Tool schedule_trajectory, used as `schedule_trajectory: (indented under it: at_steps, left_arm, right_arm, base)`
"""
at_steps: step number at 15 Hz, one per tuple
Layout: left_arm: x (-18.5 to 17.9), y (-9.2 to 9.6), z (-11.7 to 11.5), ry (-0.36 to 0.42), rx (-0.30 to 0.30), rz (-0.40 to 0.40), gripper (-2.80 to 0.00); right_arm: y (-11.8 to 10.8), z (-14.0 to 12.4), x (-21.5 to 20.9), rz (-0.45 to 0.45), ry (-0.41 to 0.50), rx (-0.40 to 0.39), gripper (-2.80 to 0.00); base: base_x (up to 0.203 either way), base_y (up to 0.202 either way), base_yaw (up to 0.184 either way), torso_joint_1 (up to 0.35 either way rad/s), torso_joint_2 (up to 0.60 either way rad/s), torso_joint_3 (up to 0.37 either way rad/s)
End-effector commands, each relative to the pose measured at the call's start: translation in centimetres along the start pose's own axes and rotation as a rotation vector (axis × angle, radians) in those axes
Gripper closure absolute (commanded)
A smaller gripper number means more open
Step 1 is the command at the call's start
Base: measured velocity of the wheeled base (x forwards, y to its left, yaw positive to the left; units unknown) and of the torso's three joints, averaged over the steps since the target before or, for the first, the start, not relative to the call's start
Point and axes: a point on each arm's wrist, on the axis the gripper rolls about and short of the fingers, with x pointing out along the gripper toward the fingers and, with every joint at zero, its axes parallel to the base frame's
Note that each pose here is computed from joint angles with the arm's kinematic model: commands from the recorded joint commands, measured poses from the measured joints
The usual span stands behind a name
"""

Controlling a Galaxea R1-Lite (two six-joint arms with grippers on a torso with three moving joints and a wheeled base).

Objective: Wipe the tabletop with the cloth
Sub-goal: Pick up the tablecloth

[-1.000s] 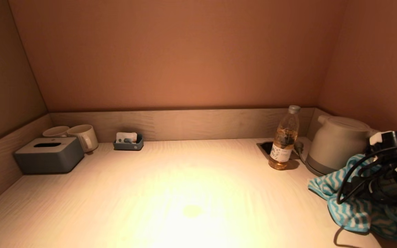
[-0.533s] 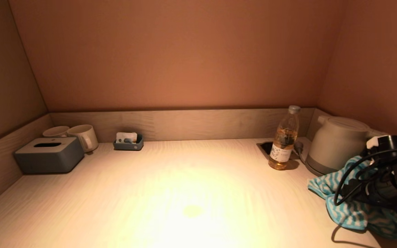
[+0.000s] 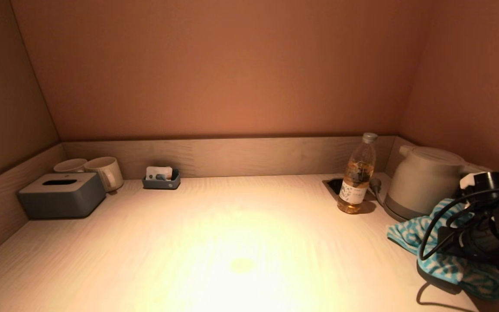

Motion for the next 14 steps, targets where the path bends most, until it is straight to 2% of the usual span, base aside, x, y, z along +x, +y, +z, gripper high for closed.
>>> schedule_trajectory:
  at_steps: [1,8,14]
  left_arm:
    - [0.0,0.0,0.0,0.000,-0.001,0.000,0.00]
    - [0.0,0.0,0.0,0.000,-0.001,0.000,0.00]
    - [0.0,0.0,0.0,0.000,-0.001,0.000,0.00]
  right_arm:
    - [0.0,-0.1,0.0,-0.001,0.003,-0.001,0.00]
    - [-0.2,0.1,-1.2,0.002,-0.031,0.005,0.00]
    - [0.1,0.2,-8.7,0.067,-0.240,-0.005,0.00]
  base:
    - [0.000,0.000,0.000,0.000,0.00,0.000]
    - [0.000,0.000,0.000,0.000,0.00,0.000]
    - [0.000,0.000,0.000,0.000,0.00,0.000]
